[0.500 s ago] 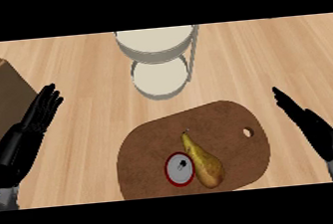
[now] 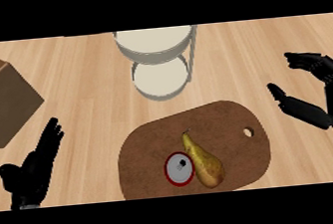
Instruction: Pick the pear from the cutting board and place it in the tiered basket
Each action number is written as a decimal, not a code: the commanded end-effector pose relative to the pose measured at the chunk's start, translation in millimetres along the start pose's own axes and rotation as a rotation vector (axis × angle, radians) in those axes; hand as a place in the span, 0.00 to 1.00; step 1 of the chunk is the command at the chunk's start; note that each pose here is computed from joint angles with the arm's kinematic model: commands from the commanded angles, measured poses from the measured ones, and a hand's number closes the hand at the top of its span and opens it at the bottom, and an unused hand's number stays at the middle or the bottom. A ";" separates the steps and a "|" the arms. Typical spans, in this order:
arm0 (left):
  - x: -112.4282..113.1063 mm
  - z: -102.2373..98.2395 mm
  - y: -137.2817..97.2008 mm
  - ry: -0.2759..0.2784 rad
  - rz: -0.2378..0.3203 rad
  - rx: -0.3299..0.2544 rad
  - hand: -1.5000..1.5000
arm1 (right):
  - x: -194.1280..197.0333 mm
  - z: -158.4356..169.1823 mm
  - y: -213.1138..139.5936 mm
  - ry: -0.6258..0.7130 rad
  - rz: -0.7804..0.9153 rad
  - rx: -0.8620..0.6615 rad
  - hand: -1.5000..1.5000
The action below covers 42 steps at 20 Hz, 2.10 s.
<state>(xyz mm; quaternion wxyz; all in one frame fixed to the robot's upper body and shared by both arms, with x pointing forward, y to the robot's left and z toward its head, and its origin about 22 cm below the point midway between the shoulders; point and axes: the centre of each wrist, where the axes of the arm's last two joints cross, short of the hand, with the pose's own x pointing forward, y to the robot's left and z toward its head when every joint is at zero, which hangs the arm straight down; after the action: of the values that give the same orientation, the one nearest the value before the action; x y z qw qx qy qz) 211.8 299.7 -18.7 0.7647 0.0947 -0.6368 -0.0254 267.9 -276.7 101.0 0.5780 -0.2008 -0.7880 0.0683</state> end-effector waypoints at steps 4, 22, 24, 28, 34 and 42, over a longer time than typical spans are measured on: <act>-30.8 3.7 -54.4 0.085 -0.015 0.067 0.50 | 32.2 52.6 23.1 -0.141 -0.210 -0.266 0.00; -25.9 1.8 -45.1 0.090 -0.019 0.069 0.50 | 104.8 123.2 -6.1 0.187 0.701 0.259 0.00; -27.4 8.6 -66.0 0.085 -0.005 0.060 0.50 | 109.7 127.0 4.2 0.212 0.705 0.232 0.00; -19.0 -10.2 -51.6 0.064 -0.022 0.064 0.50 | 115.6 118.6 27.5 0.232 0.741 0.196 0.00; -28.4 4.2 -64.2 0.095 -0.018 0.022 0.50 | 111.5 116.7 77.8 0.235 0.870 0.200 0.00; -21.6 -2.7 -56.8 0.087 -0.014 0.051 0.50 | 106.6 134.3 126.7 0.372 1.056 0.265 0.00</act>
<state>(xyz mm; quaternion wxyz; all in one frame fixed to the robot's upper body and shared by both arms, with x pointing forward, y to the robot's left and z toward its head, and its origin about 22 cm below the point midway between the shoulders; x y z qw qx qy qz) 219.8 247.0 -43.0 0.7719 0.1180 -0.6245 -0.0137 150.9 -127.1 109.6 0.5903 -0.4499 -0.5317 0.4079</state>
